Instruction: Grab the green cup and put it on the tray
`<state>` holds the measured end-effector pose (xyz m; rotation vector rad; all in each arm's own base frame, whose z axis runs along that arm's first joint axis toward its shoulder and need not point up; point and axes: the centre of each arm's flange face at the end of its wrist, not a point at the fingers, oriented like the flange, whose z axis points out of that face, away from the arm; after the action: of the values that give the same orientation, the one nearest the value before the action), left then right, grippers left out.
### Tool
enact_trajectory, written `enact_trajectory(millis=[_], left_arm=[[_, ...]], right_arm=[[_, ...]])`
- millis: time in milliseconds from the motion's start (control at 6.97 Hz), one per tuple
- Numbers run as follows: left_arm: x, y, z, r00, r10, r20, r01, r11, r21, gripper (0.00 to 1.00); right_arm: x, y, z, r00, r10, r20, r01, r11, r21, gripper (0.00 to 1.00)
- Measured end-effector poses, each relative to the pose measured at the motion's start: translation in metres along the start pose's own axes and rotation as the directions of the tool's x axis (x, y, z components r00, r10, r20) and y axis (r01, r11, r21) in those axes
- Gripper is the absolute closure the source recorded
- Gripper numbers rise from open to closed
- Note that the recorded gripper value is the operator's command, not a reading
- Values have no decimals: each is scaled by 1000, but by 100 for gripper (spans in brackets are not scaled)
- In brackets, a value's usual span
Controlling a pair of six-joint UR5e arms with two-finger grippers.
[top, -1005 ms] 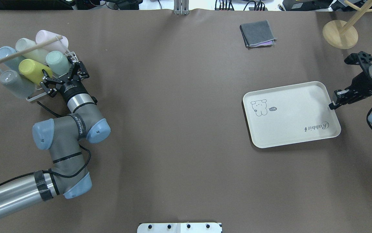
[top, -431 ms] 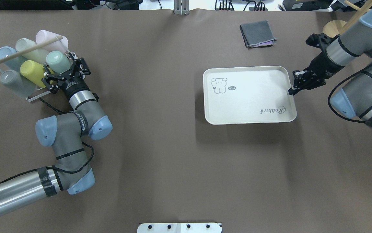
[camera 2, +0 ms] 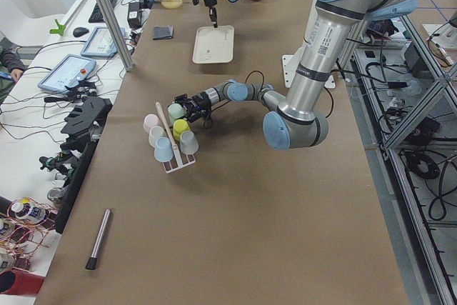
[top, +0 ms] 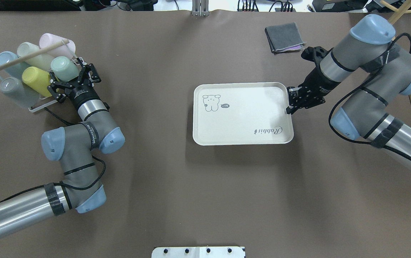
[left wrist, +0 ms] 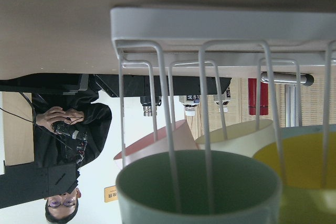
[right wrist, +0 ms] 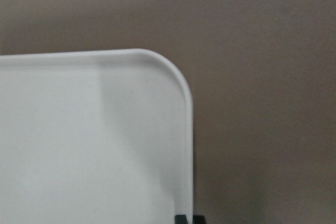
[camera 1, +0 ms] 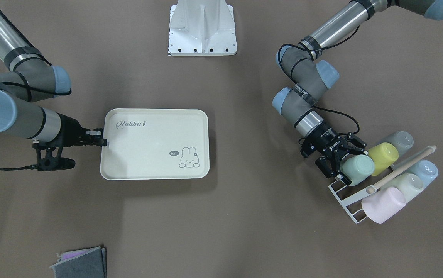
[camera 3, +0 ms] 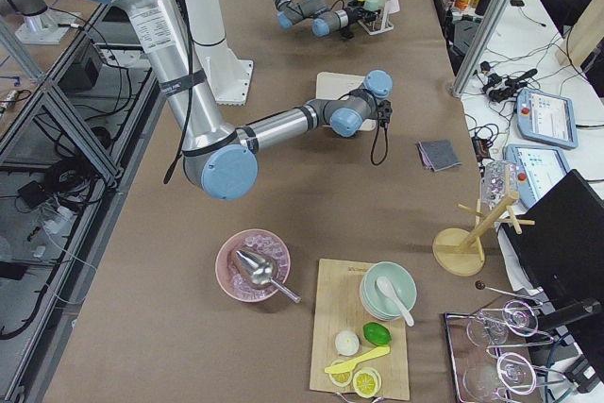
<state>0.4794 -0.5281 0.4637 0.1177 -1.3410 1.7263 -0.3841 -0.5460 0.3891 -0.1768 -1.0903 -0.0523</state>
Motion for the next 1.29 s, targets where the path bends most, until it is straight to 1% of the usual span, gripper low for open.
enact_trajectory(millis=[287,431,861,1005,1148,1292], left_arm=[[1,-4,2,1000,1,0,-1,1000,0,2],[1,-5,2,1000,1,0,-1,1000,0,2],[-2,-8,3,1000,4,-2,-4,1000,-1,3],[-1,-11,4,1000,9,-3,-9,1000,-3,17],[0,-12,4,1000,13,-3,-13,1000,-5,37],[-1,-12,5,1000,14,-2,-14,1000,-8,44]], right_arm=[[-61,26,44,1000,19,-24,-19,1000,20,100],[-79,35,57,999,25,-27,-24,999,24,100],[-107,53,74,1000,-10,-7,11,1000,22,100],[-110,57,78,1000,-22,-1,22,1000,19,100],[-110,60,81,1000,-30,2,30,999,17,100],[-110,63,84,999,-37,4,37,999,15,100]])
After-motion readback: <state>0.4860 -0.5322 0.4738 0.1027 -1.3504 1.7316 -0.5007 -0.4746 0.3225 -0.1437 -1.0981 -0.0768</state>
